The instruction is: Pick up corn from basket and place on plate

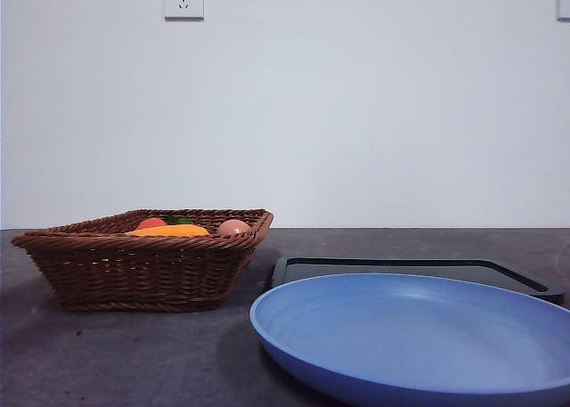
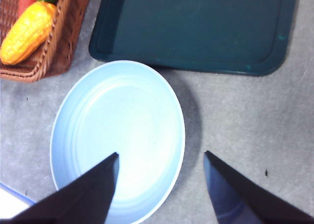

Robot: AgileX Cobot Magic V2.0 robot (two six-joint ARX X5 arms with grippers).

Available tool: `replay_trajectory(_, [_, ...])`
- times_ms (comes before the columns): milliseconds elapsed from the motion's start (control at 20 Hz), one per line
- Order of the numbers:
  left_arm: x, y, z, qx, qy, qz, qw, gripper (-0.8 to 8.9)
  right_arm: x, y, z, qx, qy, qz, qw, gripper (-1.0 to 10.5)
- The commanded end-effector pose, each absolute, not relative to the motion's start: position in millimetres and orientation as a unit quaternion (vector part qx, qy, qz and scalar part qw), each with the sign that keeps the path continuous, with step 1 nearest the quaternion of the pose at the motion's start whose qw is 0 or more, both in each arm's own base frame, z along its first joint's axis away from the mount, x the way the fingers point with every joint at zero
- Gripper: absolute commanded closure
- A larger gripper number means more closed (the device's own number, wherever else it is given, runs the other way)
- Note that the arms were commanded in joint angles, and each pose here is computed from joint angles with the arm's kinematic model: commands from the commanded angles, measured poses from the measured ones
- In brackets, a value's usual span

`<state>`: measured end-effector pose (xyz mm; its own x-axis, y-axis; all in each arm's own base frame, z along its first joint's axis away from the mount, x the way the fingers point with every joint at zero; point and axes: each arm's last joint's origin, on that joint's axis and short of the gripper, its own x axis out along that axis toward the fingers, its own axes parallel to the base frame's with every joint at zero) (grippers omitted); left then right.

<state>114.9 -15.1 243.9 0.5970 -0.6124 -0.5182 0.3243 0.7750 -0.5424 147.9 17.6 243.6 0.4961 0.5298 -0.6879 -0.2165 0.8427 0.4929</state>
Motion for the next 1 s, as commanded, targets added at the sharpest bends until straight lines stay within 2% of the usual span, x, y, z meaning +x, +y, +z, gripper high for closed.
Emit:
replay_trajectory(50, [116, -15, 248, -0.197, 0.351, -0.274, 0.874, 4.09, 154, 18, 245, 0.172, 0.455, 0.223, 0.845, 6.5])
replay_trajectory(450, [117, -15, 249, -0.198, 0.348, -0.276, 0.874, 4.09, 190, 39, 214, 0.161, 0.517, 0.250, 0.803, 6.6])
replay_trajectory(700, [117, -15, 249, -0.198, 0.348, -0.276, 0.873, 4.09, 212, 49, 186, 0.143, 0.554, 0.239, 0.784, 6.6])
replay_trajectory(1000, [117, -15, 249, -0.198, 0.347, -0.277, 0.874, 4.09, 224, 62, 163, 0.133, 0.578, 0.251, 0.765, 7.7])
